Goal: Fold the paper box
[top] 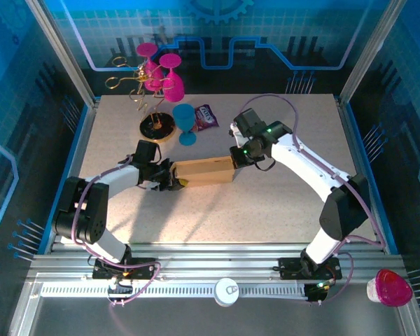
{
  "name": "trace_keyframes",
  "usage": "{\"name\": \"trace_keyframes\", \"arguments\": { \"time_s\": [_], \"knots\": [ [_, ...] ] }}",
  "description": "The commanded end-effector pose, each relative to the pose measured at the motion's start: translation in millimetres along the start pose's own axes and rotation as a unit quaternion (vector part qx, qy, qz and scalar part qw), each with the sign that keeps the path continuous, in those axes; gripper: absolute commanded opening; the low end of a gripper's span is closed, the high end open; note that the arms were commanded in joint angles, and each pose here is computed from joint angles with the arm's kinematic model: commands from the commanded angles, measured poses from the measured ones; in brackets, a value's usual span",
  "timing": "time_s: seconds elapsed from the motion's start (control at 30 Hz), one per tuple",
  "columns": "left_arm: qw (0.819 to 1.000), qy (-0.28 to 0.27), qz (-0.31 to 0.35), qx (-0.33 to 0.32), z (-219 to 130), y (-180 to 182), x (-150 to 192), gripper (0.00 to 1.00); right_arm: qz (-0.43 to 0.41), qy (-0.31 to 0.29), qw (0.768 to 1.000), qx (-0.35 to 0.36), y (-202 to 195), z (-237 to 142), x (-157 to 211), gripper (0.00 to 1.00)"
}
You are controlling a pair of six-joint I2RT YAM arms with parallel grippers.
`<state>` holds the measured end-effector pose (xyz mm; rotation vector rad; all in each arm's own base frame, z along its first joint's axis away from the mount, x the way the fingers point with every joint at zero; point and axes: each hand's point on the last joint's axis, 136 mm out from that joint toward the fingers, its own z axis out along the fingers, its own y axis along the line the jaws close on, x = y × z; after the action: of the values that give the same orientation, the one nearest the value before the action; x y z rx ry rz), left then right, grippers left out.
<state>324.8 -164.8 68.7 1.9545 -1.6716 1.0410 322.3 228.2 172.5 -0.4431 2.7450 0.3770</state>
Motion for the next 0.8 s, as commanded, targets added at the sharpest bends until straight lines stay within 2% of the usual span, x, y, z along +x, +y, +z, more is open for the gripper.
{"name": "trace_keyframes", "arguments": {
  "time_s": [0.0,0.3,0.77],
  "knots": [
    [0.998,-0.034,-0.055,-0.006,1.8,4.0,-18.7,0.27,0.031,0.011,0.999,-0.018,12.8,-3.7,1.6,0.0],
    [0.998,-0.034,-0.055,-0.007,2.4,4.9,-19.4,0.27,0.067,0.012,0.997,-0.027,18.6,-3.6,1.4,0.0],
    [0.998,-0.032,-0.058,-0.007,5.8,5.7,-22.1,0.27,0.07,-0.002,0.997,0.008,9.3,14.7,11.6,0.0]
  ]
}}
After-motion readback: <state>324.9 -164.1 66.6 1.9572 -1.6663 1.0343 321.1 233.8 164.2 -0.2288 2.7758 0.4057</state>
